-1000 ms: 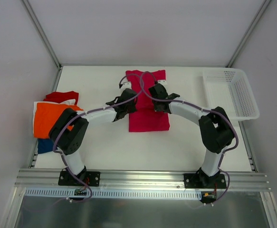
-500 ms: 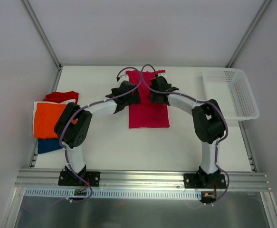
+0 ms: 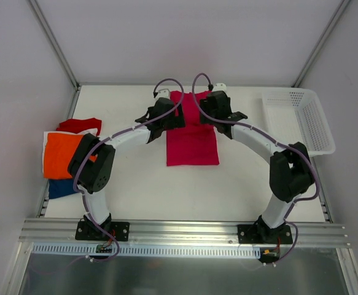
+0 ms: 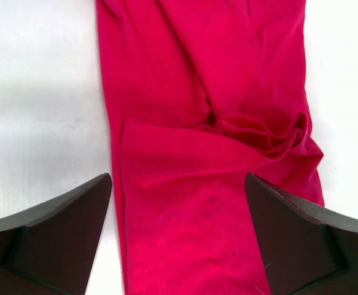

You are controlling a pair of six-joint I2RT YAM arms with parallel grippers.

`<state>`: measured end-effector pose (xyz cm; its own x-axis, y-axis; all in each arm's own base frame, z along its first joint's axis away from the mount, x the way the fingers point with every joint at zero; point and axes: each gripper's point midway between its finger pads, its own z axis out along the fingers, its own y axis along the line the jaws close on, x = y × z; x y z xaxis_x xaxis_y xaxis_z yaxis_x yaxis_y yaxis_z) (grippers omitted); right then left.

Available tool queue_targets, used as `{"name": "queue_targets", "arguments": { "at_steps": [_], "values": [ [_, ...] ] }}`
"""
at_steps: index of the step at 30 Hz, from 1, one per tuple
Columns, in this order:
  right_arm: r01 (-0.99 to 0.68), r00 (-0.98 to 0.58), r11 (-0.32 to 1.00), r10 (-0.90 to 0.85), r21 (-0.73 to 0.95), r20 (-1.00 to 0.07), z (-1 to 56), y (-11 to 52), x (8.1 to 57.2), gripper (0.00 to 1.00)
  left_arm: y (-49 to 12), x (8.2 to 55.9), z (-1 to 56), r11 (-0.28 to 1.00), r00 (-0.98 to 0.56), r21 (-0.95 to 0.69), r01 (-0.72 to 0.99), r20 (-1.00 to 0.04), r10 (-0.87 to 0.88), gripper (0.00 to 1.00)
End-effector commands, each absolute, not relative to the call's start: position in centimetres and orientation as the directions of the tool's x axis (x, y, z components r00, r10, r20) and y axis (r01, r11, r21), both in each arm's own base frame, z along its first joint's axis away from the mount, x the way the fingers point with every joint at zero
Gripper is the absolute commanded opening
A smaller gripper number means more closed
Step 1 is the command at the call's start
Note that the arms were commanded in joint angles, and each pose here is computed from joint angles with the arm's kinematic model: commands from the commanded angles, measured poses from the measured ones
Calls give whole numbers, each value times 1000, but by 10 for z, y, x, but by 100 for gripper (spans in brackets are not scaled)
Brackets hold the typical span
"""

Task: Fold and stack the t-shirts
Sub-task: Fold the tshirt

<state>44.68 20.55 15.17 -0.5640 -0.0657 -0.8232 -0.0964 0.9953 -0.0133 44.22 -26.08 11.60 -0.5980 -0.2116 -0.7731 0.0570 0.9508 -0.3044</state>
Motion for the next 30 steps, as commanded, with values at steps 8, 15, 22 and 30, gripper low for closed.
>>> {"name": "queue_targets", "arguments": {
  "at_steps": [8, 15, 22, 30],
  "values": [
    [-188, -694, 981, -96, 51, -714, 89, 239, 400, 0, -302, 403, 91, 913, -693, -386, 134, -695, -192, 0],
    [-170, -756, 984, -95, 54, -648, 52, 240, 381, 1, -304, 391, 67, 913, -736, -385, 133, -655, -169, 0],
    [-170, -820, 985, -130, 20, -557, 22, 235, 344, 1, -297, 356, 36, 923, -796, -372, 102, -587, -149, 0],
    [-175, -861, 984, -145, 16, -487, -7, 241, 298, 0, -293, 290, 6, 957, -835, -281, 79, -543, -91, 0]
  ]
}}
